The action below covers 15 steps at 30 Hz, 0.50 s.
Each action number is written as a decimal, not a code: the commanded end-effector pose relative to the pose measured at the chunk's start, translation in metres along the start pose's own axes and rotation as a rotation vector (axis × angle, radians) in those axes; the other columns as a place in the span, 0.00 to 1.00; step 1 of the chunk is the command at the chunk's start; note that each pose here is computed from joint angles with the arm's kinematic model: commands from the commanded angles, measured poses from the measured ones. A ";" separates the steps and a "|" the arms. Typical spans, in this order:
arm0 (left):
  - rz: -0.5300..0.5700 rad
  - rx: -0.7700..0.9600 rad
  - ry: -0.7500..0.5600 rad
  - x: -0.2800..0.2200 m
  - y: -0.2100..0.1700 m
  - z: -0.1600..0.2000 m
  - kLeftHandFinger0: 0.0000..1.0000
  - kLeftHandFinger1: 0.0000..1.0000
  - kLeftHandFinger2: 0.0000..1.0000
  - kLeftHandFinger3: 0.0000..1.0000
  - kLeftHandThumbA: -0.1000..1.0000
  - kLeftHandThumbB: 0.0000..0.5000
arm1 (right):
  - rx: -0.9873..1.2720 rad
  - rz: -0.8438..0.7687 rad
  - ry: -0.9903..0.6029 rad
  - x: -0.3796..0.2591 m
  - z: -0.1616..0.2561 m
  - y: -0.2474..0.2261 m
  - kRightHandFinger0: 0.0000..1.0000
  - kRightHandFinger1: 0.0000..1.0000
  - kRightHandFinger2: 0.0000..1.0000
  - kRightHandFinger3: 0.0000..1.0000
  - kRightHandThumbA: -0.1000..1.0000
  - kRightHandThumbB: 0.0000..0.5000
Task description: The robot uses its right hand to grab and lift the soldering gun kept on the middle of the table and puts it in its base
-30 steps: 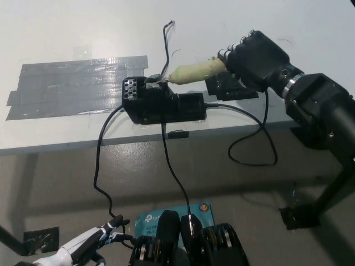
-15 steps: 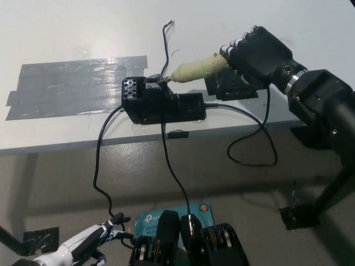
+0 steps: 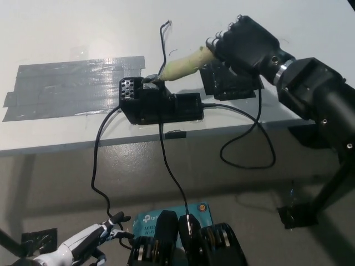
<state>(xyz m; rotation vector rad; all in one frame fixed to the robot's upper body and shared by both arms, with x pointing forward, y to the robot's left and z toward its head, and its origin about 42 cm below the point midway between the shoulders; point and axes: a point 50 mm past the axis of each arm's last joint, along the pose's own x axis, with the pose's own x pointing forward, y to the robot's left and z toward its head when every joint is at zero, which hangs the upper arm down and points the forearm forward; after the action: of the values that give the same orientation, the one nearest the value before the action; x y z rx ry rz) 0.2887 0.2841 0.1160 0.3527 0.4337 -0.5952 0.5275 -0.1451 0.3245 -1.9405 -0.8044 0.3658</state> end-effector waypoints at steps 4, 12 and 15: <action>0.001 0.025 -0.010 -0.002 0.005 0.009 1.00 1.00 0.85 1.00 1.00 0.99 | -0.112 -0.100 -0.028 0.018 -0.003 -0.030 0.00 0.00 0.33 0.00 0.01 0.14; -0.008 0.033 -0.011 0.002 0.005 0.011 1.00 1.00 0.86 1.00 1.00 1.00 | -0.094 -0.105 -0.054 0.024 0.015 -0.019 0.00 0.00 0.34 0.00 0.07 0.23; -0.013 0.021 -0.014 0.002 0.005 0.011 1.00 1.00 0.86 1.00 1.00 1.00 | -0.069 -0.104 -0.062 0.027 0.023 -0.015 0.00 0.00 0.35 0.11 0.00 0.32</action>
<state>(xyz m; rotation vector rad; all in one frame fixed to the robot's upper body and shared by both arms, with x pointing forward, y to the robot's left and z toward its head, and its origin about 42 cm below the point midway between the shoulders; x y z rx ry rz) 0.2902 0.2809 0.1164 0.3566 0.4310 -0.6070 0.5293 -0.1317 0.3114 -1.9783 -0.8481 0.3675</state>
